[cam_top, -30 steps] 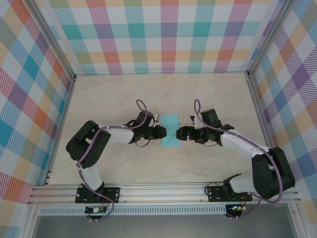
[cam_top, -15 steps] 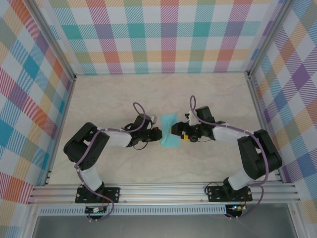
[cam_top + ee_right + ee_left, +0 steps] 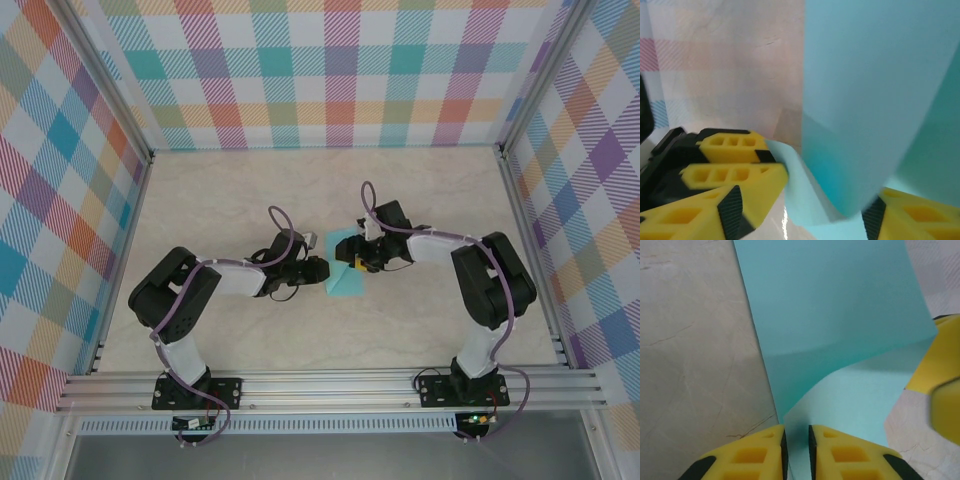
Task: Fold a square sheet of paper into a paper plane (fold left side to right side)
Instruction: Turn over the paper at the center of the table.
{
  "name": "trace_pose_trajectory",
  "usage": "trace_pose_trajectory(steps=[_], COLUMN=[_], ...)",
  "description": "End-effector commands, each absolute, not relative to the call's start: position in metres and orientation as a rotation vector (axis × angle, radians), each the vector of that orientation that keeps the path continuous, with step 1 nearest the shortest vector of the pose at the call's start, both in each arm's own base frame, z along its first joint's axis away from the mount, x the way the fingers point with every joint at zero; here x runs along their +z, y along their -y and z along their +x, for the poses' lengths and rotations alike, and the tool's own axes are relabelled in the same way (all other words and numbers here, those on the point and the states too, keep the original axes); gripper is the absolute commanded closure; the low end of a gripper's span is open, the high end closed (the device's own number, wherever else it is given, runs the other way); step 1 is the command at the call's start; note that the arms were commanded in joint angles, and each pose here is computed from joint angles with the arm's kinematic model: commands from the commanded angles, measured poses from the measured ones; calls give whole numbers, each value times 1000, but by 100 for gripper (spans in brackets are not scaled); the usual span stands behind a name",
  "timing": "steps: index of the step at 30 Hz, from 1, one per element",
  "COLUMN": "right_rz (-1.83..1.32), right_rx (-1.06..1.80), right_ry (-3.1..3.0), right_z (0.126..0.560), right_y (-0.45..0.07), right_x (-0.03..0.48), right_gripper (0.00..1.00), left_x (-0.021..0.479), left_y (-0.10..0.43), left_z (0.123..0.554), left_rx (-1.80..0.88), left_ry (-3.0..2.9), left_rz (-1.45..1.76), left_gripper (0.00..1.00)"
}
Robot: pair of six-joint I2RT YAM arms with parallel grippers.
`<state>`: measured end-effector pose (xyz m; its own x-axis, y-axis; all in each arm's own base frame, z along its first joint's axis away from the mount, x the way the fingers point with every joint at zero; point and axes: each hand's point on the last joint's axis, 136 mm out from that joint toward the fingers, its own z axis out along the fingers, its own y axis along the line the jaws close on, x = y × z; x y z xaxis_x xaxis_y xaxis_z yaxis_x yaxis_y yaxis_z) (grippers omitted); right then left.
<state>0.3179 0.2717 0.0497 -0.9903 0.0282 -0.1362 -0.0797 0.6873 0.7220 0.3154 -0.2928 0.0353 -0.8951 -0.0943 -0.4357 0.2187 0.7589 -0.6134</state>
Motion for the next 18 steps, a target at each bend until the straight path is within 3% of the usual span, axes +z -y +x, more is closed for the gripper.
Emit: trace_pose_trajectory(steps=[1,5,10,18], right_rz=[-44,-93,-176,-283], right_rx=[1195,1224,1334,1436], right_ry=[-2781,-2734,-2581,-2283], right_z=[319,318,321,321], right_y=[-277,-280,-284,-269], right_x=[46,52,80,177], right_gripper=[48,66,95,99], left_x=[59,71,99,178], left_y=[291,281,262,242], left_z=[326,324,321,295], left_rx=[-982,-968,-1027,-1185], left_ry=[-2427,-2401,-2329,-2140], left_rz=[85,65,-7,-37], left_gripper=[68,56,42,14])
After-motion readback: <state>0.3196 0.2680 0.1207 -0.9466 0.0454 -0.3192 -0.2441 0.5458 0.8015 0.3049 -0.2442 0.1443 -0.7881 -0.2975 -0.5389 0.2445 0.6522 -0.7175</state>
